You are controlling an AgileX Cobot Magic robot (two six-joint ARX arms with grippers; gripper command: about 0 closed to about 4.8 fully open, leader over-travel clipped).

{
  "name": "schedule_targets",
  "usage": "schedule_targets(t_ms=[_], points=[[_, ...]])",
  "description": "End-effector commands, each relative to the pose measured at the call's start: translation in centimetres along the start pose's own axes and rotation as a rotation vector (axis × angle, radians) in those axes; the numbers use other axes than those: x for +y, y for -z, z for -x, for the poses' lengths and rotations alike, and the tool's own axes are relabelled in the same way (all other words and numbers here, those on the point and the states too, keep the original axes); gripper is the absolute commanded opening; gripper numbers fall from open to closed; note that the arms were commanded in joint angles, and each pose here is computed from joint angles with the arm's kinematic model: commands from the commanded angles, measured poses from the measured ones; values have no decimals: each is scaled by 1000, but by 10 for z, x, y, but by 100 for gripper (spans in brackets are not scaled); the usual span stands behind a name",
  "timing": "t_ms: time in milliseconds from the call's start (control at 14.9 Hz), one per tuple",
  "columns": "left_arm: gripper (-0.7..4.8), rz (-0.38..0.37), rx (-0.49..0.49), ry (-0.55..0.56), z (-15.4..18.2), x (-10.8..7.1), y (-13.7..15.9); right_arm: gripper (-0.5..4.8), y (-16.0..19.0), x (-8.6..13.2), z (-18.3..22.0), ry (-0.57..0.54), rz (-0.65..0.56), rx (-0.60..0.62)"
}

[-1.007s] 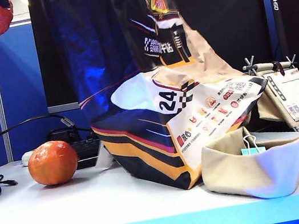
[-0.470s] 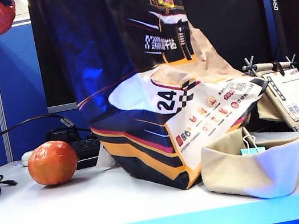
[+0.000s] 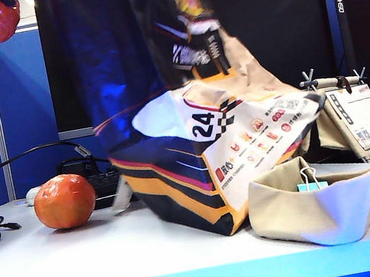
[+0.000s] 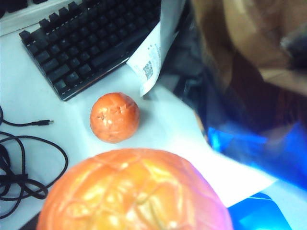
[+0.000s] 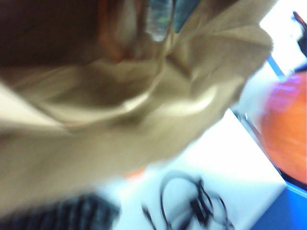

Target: Open the paper bag and put two oranges into the paper bag.

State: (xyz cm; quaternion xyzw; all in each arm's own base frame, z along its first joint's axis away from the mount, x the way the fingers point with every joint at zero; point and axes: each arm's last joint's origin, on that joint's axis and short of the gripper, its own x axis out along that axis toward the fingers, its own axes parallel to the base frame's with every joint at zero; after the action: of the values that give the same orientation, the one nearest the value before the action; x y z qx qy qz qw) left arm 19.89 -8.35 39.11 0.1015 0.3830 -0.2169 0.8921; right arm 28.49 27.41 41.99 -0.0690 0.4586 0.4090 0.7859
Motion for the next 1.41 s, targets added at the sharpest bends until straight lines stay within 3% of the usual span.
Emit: schedule_targets(t_ms=[67,269,403,537,1075,1276,1343,1410], points=[[-6,-2,-42,1,2,0,-4,-1,-8,10,28,-15,57,-128],[-6,-4,-55,36,2,-1,-5,-1,-12,13,51,-14,71,-213],[-6,-4,-55,40,3,-1,-5,20,-10,10,52,-9,62,-198],[-6,-4,-56,40,3,-1,-5,295,-10,9,45,-4,40,-179],[-6,-24,-55,39,2,-1,-5,294,-4,-4,-1,18,-8,-15],[-6,-23,-56,39,2,-1,-5,289,-3,-5,-2,25,-10,-9],[-6,-23,-56,39,2,-1,-5,225,-3,-5,-2,25,-10,-9],[-6,-24,-56,39,2,-1,-5,121,-3,-4,-2,17,-10,-8]])
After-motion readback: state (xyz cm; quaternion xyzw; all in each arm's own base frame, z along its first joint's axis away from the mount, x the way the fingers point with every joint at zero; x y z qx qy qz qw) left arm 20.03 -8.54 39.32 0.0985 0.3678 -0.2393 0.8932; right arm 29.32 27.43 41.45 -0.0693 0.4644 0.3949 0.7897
